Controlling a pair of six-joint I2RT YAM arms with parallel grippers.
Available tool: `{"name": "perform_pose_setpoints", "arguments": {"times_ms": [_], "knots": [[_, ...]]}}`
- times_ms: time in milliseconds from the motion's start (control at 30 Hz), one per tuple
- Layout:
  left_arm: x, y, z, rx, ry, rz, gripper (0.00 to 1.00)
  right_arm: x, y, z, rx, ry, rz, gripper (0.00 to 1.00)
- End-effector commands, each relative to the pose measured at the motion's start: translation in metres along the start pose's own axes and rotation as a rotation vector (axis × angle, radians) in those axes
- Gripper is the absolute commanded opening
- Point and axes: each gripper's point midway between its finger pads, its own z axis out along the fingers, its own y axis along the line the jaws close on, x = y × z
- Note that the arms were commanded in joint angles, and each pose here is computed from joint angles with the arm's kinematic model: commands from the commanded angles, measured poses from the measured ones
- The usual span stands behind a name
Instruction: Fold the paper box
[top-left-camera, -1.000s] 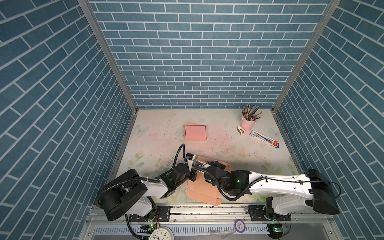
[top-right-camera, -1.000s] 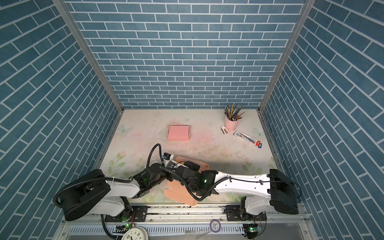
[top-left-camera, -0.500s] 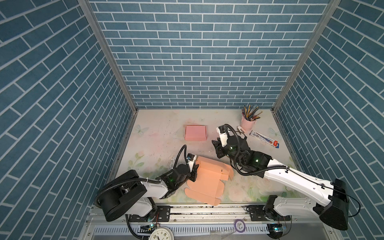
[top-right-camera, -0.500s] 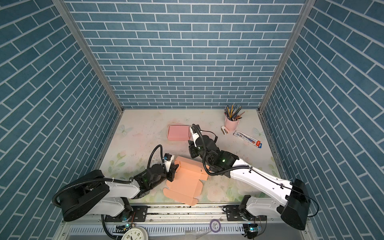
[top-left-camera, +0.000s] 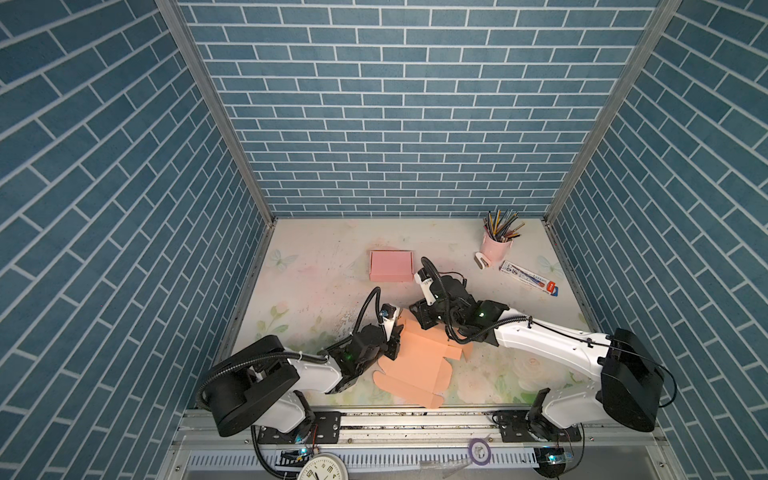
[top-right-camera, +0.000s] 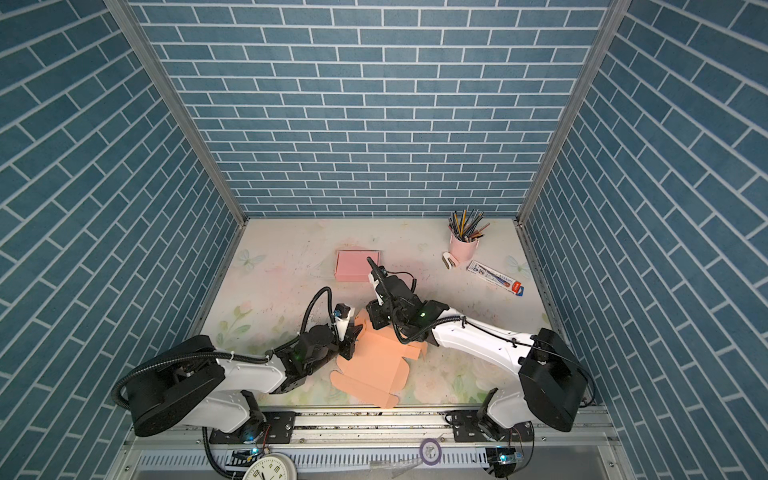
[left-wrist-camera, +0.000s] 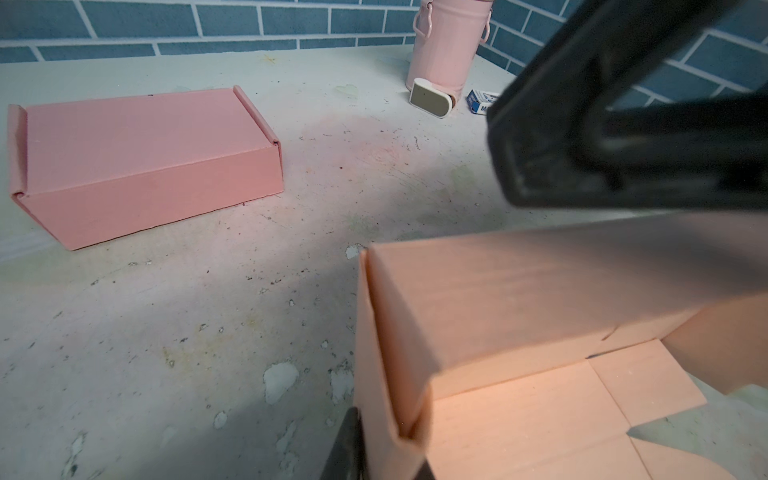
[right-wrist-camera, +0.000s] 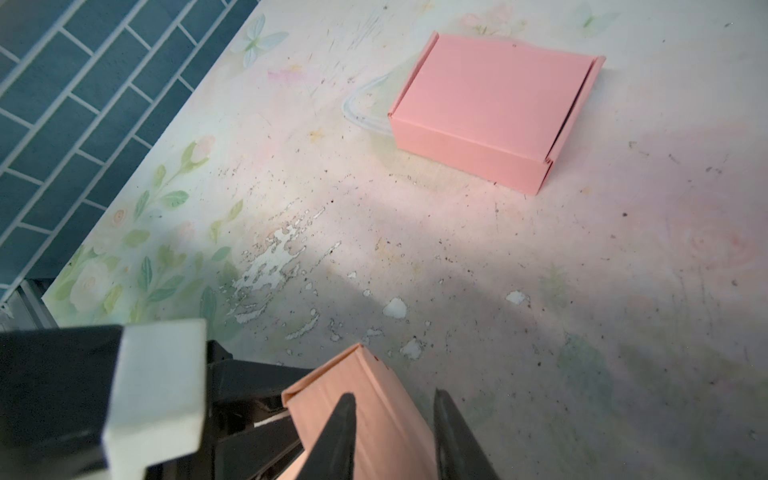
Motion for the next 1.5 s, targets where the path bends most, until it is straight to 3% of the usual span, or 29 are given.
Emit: {"name": "perform_pose_setpoints", "arguments": {"times_ms": [0, 333, 567, 933, 1467], "knots": [[-0.009, -0.006, 0.005, 0.0, -0.028, 0.009, 0.16, 0.01, 0.0, 0.008, -0.056, 0.014, 0.091, 0.32], [0.004, 0.002, 0.012, -0.039, -0.009, 0.004, 0.16, 0.048, 0.007, 0.03, -0.116, 0.183, 0.078, 0.28], [0.008, 0.009, 0.007, -0.066, -0.016, -0.027, 0.15, 0.062, 0.009, 0.035, -0.128, 0.232, 0.076, 0.26], [0.013, 0.015, 0.005, -0.089, -0.014, -0.031, 0.13, 0.071, 0.037, 0.027, -0.185, 0.245, 0.096, 0.26], [0.027, 0.021, -0.004, -0.099, -0.006, -0.049, 0.14, 0.077, 0.015, 0.026, -0.072, 0.231, 0.131, 0.24]]}}
